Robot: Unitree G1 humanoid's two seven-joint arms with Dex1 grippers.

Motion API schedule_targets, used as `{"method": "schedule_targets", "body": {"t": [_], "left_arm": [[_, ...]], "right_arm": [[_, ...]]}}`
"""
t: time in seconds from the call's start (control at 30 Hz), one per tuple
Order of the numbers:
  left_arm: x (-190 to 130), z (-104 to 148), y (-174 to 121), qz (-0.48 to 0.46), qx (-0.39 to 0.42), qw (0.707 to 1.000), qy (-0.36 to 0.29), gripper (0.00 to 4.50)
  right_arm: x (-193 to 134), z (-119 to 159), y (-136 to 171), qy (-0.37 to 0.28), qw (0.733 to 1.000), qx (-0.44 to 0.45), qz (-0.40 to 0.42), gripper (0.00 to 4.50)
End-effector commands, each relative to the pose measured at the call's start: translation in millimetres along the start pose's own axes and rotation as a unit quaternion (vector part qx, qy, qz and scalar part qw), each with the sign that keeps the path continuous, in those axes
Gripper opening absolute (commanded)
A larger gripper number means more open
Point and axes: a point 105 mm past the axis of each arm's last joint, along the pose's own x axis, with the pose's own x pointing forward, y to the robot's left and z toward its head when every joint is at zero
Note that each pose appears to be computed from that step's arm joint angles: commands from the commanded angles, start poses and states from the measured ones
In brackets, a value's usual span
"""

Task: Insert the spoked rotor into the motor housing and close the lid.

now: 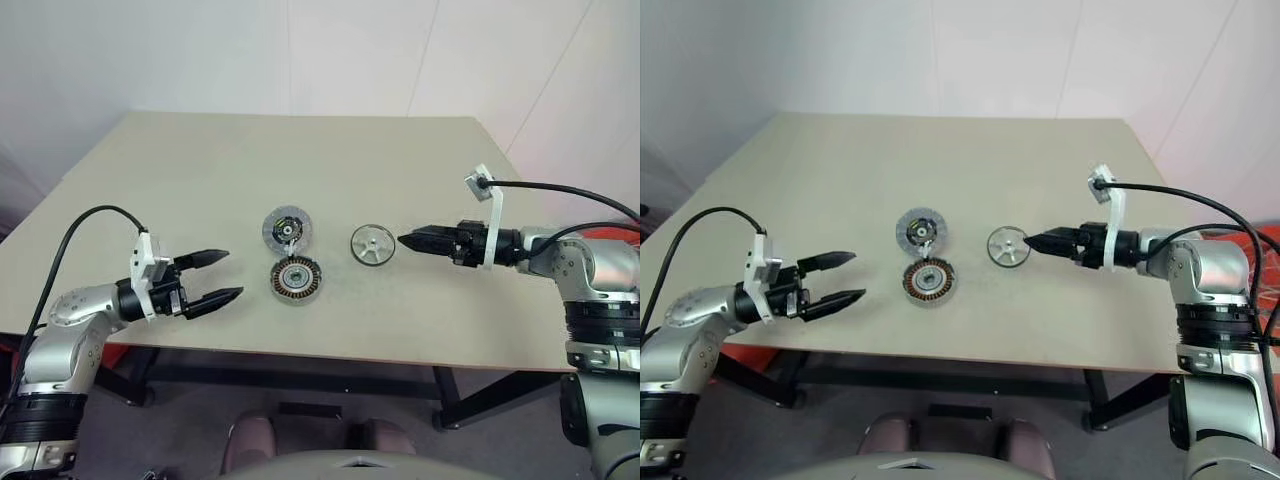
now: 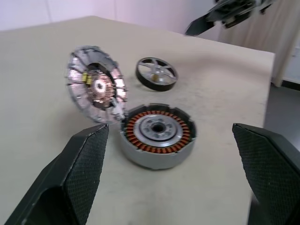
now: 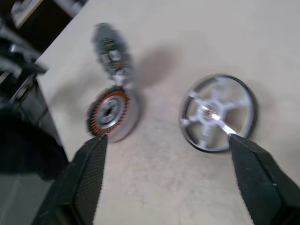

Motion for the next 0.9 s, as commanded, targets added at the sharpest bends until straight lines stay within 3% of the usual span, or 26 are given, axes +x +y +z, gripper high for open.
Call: {"method": "schedule_targets", "body": {"t": [0.03, 0.2, 0.63, 0.73, 0.9], "left_arm": [[7, 13, -3, -0.02, 0.026, 0.999, -0.007, 4.5], [9, 16, -5, -0.025, 0.028, 0.999, -0.009, 4.5], [11, 18, -3, -0.022, 0.029, 0.999, -0.009, 4.5], [12, 19, -3, -0.022, 0.03, 0.999, -0.01, 4.5], [12, 18, -2, -0.02, 0.032, 0.999, -0.009, 4.5]], "right_arm": [[9, 14, -13, -0.027, 0.998, 0.055, -0.022, 4.49], [23, 12, -30, -0.032, 0.988, 0.146, -0.045, 4.49], [41, -17, -39, -0.03, 0.977, 0.208, -0.04, 4.49], [44, -18, -36, -0.032, 0.976, 0.215, -0.031, 3.89], [46, -19, -37, -0.038, 0.974, 0.221, -0.032, 2.13]]}}
